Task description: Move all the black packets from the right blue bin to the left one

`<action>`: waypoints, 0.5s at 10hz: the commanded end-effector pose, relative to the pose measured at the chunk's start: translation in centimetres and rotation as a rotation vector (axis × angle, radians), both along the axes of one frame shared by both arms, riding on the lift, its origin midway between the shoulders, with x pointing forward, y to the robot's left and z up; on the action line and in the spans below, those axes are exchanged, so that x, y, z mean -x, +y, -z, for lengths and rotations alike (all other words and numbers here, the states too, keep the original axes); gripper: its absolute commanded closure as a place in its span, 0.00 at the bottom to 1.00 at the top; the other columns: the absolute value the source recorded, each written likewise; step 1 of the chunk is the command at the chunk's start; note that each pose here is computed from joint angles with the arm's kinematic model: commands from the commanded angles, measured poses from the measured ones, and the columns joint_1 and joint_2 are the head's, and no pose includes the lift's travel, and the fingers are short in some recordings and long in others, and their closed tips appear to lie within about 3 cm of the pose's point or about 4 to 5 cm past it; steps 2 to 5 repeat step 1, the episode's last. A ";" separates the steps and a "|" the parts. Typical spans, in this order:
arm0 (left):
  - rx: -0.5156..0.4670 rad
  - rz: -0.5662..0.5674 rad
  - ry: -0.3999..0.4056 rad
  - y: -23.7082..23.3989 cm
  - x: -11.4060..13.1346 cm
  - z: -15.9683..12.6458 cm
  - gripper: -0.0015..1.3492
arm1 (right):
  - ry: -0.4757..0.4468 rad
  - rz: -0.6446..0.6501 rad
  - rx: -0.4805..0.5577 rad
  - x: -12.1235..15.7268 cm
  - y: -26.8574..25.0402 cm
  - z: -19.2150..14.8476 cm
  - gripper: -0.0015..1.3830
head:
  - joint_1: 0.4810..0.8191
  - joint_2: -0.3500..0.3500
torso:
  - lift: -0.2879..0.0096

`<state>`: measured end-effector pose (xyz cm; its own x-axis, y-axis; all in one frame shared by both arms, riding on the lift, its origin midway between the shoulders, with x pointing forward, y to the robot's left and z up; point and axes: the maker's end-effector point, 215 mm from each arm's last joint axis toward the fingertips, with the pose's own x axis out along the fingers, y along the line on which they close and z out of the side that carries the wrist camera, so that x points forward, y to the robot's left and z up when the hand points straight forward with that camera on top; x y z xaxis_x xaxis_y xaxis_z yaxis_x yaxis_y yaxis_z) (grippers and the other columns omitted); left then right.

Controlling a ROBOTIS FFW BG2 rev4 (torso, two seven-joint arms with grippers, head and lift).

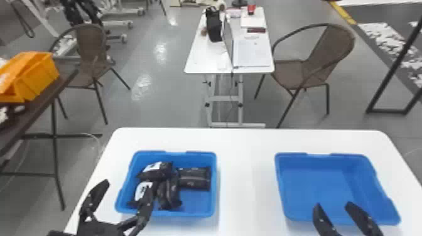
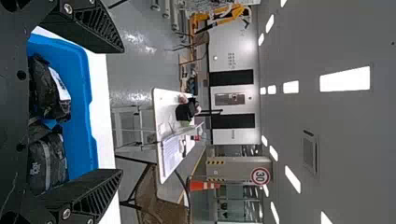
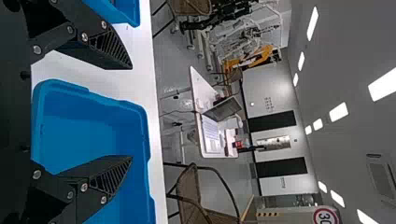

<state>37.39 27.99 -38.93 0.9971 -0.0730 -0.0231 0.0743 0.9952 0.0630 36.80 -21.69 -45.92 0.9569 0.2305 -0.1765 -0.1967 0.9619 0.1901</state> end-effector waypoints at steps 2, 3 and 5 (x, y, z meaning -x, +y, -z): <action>0.004 -0.001 -0.001 -0.1 0.0 0.0 0.09 | 0.001 -0.001 -0.001 0.0 0.0 0.0 0.27 | 0.63 0.64 | 0.97; 0.004 -0.001 -0.001 -0.1 0.0 0.0 0.09 | 0.001 -0.001 -0.001 0.0 0.0 0.0 0.27 | 0.63 0.64 | 0.97; 0.004 -0.001 -0.001 -0.1 0.0 0.0 0.09 | 0.001 -0.001 -0.001 0.0 0.0 0.0 0.27 | 0.63 0.64 | 0.97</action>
